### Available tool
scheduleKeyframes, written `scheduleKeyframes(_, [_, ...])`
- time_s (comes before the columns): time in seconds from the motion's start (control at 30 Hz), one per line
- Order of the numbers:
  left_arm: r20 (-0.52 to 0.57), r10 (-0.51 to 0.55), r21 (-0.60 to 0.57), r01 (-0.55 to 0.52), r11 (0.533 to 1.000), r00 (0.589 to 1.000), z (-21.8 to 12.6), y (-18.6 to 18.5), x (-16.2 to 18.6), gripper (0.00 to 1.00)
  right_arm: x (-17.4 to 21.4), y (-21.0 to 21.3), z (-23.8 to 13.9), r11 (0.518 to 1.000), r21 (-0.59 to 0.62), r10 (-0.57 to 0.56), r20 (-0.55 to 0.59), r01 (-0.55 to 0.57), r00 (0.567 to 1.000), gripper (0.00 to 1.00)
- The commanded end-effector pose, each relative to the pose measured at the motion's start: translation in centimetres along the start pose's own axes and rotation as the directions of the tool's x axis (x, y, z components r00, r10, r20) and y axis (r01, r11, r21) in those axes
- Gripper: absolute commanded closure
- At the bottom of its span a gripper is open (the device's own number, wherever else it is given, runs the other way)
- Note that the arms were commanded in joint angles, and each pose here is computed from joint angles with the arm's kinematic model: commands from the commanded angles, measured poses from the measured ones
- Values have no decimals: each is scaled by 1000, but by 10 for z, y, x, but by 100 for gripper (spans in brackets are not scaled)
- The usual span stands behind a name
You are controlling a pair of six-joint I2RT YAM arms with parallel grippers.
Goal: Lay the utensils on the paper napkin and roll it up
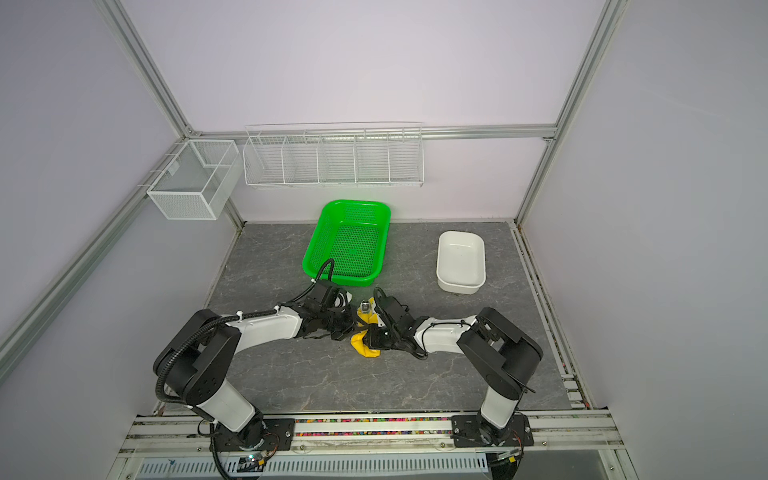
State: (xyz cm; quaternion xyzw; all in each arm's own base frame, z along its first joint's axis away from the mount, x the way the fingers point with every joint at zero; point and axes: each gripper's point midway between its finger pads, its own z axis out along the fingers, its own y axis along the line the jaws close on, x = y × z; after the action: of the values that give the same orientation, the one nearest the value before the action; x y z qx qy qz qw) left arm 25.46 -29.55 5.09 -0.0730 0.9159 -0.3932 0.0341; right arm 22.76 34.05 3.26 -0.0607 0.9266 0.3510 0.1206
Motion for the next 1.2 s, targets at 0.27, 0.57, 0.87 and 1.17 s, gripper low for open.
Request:
scheduleKeyframes(0.27, [1, 3, 22, -3, 1000, 1000, 8, -5, -5, 99, 2, -17, -29, 997, 70, 31, 67, -35, 997, 79])
scheduleKeyframes(0.57, [11, 18, 49, -18, 999, 1000, 1, -17, -6, 99, 7, -20, -10, 998, 37, 51, 20, -52, 999, 83])
scheduleKeyframes(0.87, [-6, 56, 78, -56, 995, 998, -1, -37, 4, 98, 15, -36, -6, 993, 87, 73, 8, -74, 997, 83])
scheduleKeyframes(1.17, [-33, 40, 83, -37, 996, 999, 12, -36, 8, 98, 15, -37, -6, 994, 80, 79, 17, -80, 997, 83])
